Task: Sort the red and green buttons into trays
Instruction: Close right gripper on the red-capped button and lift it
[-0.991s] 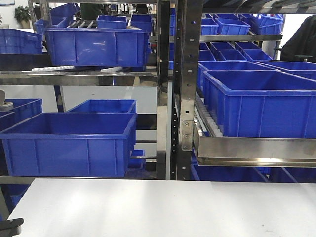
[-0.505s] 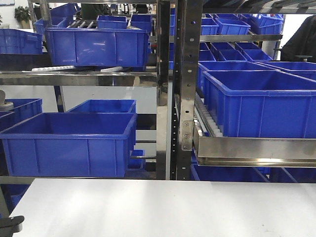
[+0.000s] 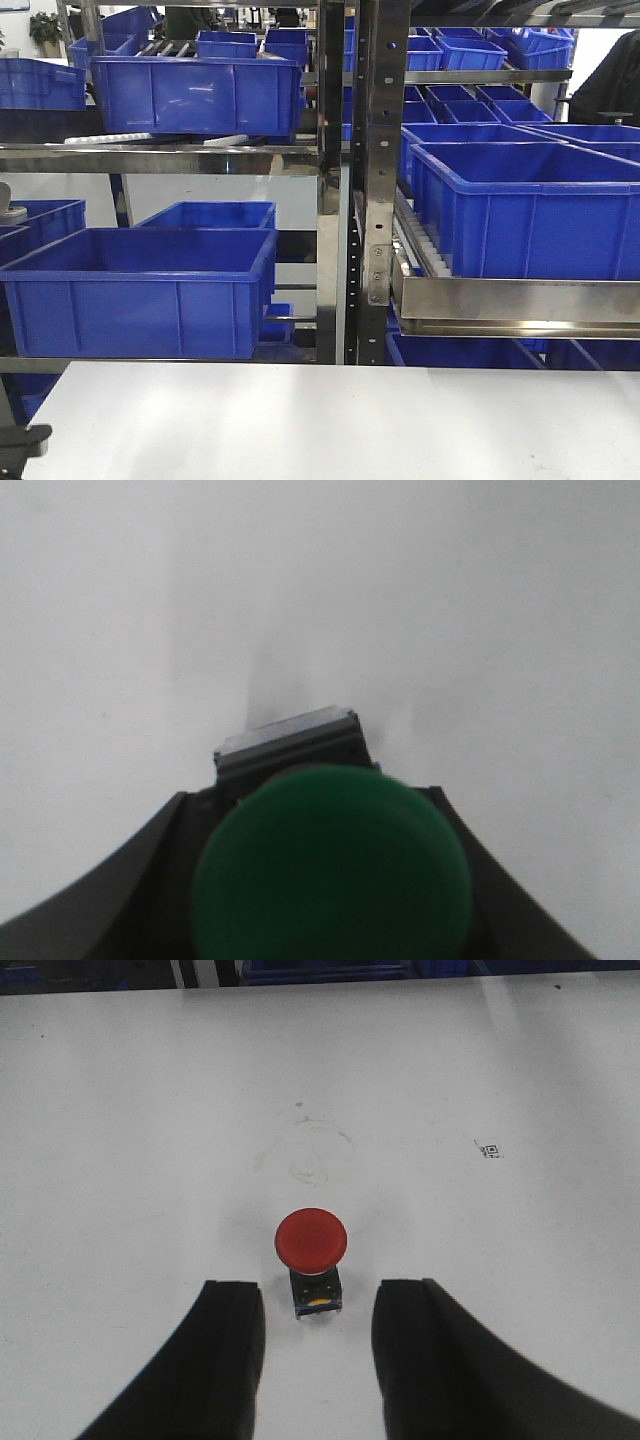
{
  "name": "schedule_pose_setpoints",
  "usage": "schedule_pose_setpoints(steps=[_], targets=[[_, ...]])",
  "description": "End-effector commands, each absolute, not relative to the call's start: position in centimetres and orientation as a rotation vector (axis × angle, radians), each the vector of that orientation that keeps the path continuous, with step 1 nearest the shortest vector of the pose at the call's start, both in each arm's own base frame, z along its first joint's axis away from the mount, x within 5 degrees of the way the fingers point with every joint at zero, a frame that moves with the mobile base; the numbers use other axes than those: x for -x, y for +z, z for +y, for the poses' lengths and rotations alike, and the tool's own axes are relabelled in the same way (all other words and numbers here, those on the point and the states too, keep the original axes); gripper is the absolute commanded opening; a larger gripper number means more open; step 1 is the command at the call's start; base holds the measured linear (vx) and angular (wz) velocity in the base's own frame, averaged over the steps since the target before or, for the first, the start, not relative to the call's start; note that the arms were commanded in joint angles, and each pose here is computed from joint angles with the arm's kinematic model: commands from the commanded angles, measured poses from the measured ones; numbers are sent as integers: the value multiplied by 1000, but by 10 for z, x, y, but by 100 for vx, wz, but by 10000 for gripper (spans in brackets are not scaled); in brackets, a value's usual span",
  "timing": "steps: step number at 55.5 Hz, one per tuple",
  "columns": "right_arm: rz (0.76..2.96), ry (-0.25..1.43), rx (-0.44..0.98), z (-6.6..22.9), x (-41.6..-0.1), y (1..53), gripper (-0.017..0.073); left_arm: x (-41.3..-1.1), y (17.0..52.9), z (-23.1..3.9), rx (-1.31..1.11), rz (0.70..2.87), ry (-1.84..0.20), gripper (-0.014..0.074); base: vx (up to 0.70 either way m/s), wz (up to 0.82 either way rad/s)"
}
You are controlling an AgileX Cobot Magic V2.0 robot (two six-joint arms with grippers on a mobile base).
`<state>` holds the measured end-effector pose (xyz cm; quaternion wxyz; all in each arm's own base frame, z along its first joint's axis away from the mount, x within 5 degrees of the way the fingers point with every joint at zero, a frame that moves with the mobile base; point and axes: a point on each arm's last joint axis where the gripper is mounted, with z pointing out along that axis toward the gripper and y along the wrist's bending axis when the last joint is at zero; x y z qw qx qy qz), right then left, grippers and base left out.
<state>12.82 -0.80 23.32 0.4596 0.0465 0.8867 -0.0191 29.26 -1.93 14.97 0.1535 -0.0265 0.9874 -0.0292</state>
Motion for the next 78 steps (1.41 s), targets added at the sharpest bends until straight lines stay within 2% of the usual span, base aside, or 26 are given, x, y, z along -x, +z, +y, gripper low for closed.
schedule_pose_setpoints(steps=[1,13,30,40,56,66,78], targets=[[2104,-40,-110,-8,-135,247,386,-297,183,-22,43,2675,-100,-8,0,0],[2183,-2,-173,-7,-131,241,450,-288,222,-22,-18,2530,-95,-6,0,0],[2123,4,-159,-7,-134,246,458,-267,279,-23,-15,2272,-146,-6,0,0],[2284,-13,-186,-8,-137,240,463,-250,304,-24,-58,2182,-154,-6,0,0],[2427,-84,-146,-12,-207,277,501,-240,314,-24,-51,2161,-174,-6,0,0],[2659,-130,-17,-13,-249,268,501,-240,315,-24,-50,2152,-172,-6,0,0],[2765,-180,16,-17,-281,251,501,-240,315,-24,-73,2149,-159,-6,0,0]])
